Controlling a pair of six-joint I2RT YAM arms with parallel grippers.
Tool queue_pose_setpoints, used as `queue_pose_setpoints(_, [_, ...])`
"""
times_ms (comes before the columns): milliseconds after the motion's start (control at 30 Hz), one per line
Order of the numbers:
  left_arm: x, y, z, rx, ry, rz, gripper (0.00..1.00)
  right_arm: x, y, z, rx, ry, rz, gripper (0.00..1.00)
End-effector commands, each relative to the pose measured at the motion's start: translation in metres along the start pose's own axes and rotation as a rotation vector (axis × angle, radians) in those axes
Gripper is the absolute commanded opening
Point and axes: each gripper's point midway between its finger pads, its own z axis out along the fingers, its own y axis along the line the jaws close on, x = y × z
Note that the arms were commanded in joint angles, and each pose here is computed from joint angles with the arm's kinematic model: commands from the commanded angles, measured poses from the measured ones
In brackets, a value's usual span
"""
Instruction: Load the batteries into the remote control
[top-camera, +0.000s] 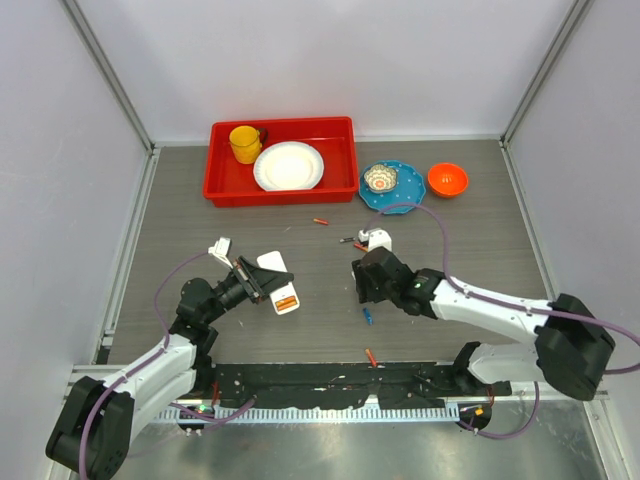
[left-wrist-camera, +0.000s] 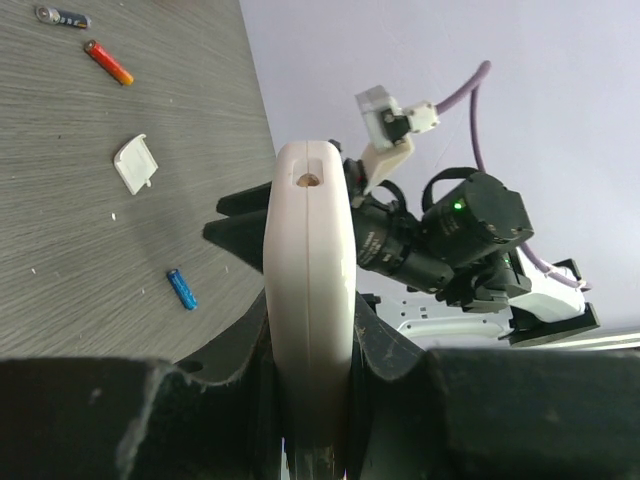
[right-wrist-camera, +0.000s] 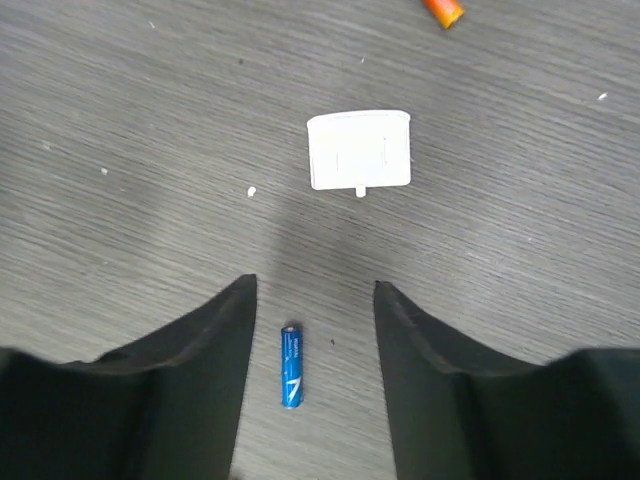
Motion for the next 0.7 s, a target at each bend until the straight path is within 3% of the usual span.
queue_pose_setpoints(0, [-0.002,-0.005,-0.003,0.032,-0.018,0.019,0.0,-0.013,0.012,0.023,-0.008,-0.022,-0.091,0.6])
queue_pose_setpoints(167, [-0.001,-0.006,-0.004,0.031,-0.019,0.018,0.0,-0.021,0.018,0.043,-0.007,-0.043,-0.067,0.72])
queue_pose_setpoints(667, [-0.002,-0.001,-0.003,0.007,-0.018,0.023,0.0,-0.036,-0.004,0.08,0.157,-0.073,-0.047,0.74])
